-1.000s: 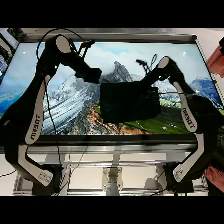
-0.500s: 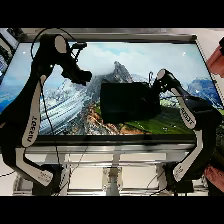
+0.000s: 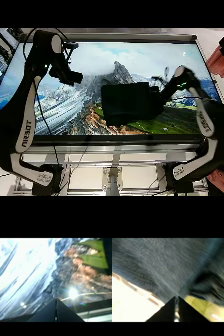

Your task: Fold the clothes and pants, and hang the long-sleeved shirts on hangers.

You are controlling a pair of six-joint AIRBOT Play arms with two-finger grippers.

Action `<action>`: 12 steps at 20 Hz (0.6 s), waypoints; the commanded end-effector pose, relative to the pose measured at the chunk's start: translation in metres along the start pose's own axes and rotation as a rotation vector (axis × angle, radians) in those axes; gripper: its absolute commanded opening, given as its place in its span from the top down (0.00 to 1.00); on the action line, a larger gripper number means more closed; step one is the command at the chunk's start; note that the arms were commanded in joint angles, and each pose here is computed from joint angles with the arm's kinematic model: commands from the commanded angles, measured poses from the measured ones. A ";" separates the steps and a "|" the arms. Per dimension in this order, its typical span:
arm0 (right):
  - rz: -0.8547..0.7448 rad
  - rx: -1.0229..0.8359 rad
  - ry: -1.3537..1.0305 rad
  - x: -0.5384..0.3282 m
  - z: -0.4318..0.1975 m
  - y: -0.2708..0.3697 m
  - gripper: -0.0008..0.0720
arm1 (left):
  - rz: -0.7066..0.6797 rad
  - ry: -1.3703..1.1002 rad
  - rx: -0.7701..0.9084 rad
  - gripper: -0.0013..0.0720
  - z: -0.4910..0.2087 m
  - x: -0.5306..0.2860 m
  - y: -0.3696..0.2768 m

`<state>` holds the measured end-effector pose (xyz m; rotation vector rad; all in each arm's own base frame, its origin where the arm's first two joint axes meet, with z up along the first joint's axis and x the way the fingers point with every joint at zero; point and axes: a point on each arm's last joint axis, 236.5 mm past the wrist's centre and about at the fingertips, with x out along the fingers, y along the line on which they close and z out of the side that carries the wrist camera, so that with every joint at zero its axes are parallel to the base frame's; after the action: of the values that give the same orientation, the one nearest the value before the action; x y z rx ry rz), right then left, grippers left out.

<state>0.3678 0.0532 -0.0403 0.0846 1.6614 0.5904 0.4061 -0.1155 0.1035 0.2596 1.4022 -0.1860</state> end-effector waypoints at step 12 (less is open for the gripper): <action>-0.154 -0.099 -0.238 0.008 0.062 -0.045 0.02 | 0.173 0.086 -0.076 0.95 -0.170 0.052 0.040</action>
<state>0.4261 0.0312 -0.0444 0.0171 1.3935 0.5284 0.2853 -0.0365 0.0462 0.3252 1.4703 0.0113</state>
